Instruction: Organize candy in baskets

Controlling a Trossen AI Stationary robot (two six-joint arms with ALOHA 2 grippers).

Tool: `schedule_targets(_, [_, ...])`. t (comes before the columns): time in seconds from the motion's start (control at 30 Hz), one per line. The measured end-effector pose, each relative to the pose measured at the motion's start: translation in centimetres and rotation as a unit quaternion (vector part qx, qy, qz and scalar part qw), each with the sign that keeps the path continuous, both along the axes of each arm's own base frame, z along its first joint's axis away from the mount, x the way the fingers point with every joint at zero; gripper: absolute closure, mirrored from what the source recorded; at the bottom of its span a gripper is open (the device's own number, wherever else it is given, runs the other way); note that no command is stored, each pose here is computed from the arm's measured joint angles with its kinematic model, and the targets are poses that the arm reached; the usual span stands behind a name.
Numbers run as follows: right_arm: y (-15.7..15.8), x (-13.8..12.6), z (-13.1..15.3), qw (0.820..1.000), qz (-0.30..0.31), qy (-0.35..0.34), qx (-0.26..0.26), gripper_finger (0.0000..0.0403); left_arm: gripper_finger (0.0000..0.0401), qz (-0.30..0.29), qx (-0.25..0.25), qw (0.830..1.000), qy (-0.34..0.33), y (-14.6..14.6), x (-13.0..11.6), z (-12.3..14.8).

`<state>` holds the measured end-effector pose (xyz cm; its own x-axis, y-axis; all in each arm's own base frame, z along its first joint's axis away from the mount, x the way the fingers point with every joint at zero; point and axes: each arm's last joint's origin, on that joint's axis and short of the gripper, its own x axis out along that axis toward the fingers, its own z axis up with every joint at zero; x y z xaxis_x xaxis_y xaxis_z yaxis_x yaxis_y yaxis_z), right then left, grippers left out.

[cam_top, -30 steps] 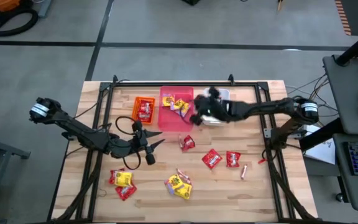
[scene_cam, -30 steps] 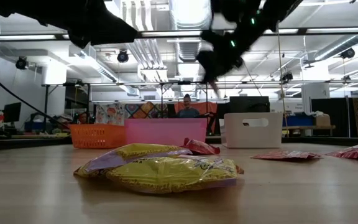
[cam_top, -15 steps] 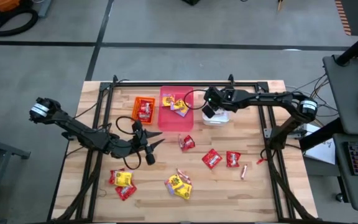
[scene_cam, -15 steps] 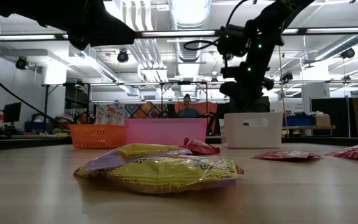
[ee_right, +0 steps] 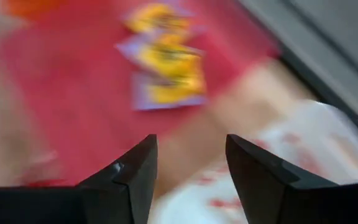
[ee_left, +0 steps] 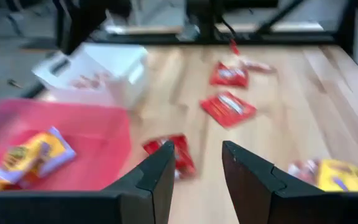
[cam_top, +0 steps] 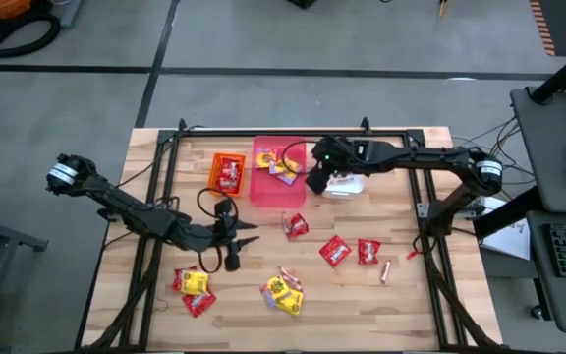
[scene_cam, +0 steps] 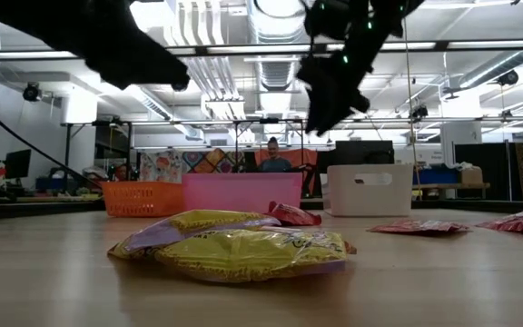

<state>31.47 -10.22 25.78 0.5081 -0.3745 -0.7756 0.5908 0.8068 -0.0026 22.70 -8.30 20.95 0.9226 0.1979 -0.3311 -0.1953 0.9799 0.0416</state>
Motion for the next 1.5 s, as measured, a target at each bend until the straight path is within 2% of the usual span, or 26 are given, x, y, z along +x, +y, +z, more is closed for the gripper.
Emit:
schedule_targets(0.13, [2.9,1.3,0.8,0.995,0.088,-0.03,0.043,0.0225,0.0283,-0.004,-0.009,1.0,0.023,-0.1,0.0,-0.6])
schedule_targets(0.27, [5.9,1.9,0.6,0.99,0.115,-0.034,0.078,0.0222,0.0283,-0.002,-0.009,0.999,0.036,-0.1,0.0,-1.0])
schedule_targets(0.43, [8.4,2.0,0.3,0.987,0.089,-0.043,0.127,0.0207,0.0283,0.0,-0.01,0.999,0.039,0.1,-0.4,-0.7])
schedule_targets(0.6, [9.1,2.0,0.1,0.983,0.063,-0.049,0.167,0.019,0.0283,0.008,-0.003,1.0,0.02,0.5,-1.1,0.4])
schedule_targets(0.7, [9.0,2.5,-1.0,0.983,0.049,-0.034,0.174,0.0186,0.0283,0.033,0.008,0.999,0.01,0.9,-1.7,1.2])
schedule_targets(0.83, [9.3,3.7,-4.0,0.982,0.033,0.01,0.186,0.0188,0.0283,0.066,0.018,0.998,-0.003,1.5,-2.5,2.0])
schedule_targets(1.03, [9.3,4.7,-7.6,0.978,-0.011,0.054,0.202,0.0188,0.0283,0.066,0.032,0.997,-0.007,1.7,-3.0,2.6])
schedule_targets(1.33, [9.3,5.5,-10.7,0.977,-0.041,0.079,0.194,0.0188,0.0283,0.064,0.055,0.996,0.003,1.7,-2.9,2.3])
schedule_targets(1.5, [9.4,6.3,-11.5,0.978,-0.036,0.061,0.194,0.0188,0.0283,0.065,0.058,0.996,0.006,1.5,-2.6,2.1])
